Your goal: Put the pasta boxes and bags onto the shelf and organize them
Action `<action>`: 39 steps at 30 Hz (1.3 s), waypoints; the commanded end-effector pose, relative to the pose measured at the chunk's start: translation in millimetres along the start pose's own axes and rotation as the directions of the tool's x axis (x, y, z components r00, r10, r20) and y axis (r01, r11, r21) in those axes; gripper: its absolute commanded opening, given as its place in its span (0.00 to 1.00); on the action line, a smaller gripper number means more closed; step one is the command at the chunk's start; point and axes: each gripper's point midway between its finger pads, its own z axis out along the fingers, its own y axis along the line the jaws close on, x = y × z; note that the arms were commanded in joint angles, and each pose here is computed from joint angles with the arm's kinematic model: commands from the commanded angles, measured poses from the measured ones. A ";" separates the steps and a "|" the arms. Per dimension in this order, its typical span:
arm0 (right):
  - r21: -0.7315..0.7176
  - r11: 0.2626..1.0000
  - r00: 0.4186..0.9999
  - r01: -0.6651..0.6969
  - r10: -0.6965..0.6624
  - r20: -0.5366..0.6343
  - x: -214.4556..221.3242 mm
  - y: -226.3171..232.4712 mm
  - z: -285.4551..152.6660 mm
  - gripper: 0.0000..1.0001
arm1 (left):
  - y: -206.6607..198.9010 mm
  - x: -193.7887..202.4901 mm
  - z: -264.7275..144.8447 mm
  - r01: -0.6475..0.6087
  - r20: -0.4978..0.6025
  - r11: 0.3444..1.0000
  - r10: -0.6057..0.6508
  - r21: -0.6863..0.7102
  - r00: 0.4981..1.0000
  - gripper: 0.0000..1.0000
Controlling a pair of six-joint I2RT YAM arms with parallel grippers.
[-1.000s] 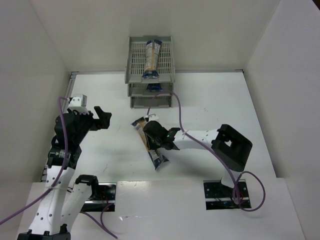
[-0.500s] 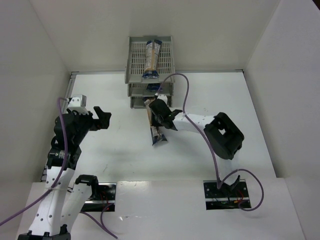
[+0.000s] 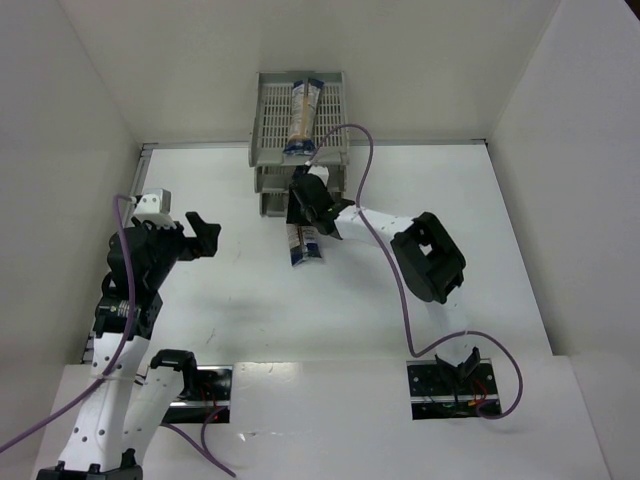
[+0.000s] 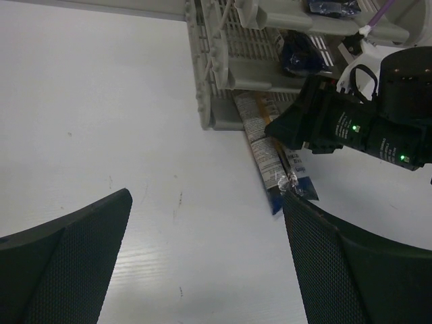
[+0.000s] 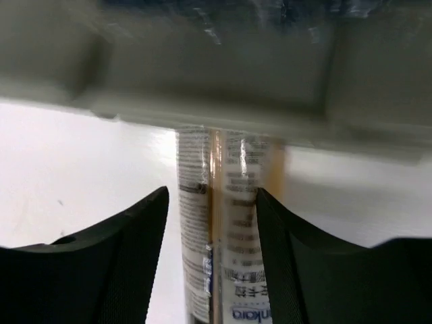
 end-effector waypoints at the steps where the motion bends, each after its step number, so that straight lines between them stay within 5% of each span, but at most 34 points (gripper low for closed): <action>1: -0.099 0.995 0.986 -0.031 0.047 0.163 -63.9 31.1 -12.0 0.61 | 4.4 -11.3 1.1 -0.023 0.048 1.000 0.023 -0.013 0.999 1.00; 5: -0.132 0.988 0.984 -0.079 0.098 0.148 -53.0 17.3 -54.7 0.69 | 4.5 -11.3 1.1 -0.023 0.048 1.000 0.023 -0.013 0.999 1.00; 7: -0.129 0.990 0.993 -0.061 0.073 0.092 -23.0 6.3 -66.1 0.54 | 2.9 -10.9 1.0 -0.023 0.046 1.000 0.023 -0.004 0.999 1.00; 10: -0.166 0.986 0.999 -0.006 0.013 0.043 12.5 14.6 -96.6 0.18 | 2.4 -6.6 2.0 -0.022 0.036 1.000 0.022 0.003 0.999 1.00; 13: -0.174 0.983 0.998 0.050 -0.056 -0.032 56.4 11.6 -110.6 0.00 | 0.6 -6.1 1.9 -0.022 0.033 1.000 0.022 0.014 0.999 1.00; 17: -0.186 0.981 0.986 0.053 -0.080 -0.144 106.9 5.9 -113.3 0.00 | 0.6 -6.1 1.9 -0.022 0.033 1.000 0.022 0.014 0.999 1.00; 23: -0.113 0.990 0.981 0.086 -0.104 -0.163 128.5 -8.0 -81.8 0.00 | -0.1 -7.9 -0.1 -0.024 0.042 1.000 0.023 0.016 0.999 1.00; 32: 0.031 0.988 0.988 0.149 -0.150 0.020 66.0 3.1 -19.8 0.00 | 0.7 -10.1 -1.9 -0.025 0.053 1.000 0.025 0.009 0.998 1.00; 39: 0.187 0.981 0.989 0.058 -0.031 -0.145 68.8 -30.6 23.1 0.00 | 6.6 -5.3 1.0 -0.020 0.039 1.000 0.020 -0.013 0.999 1.00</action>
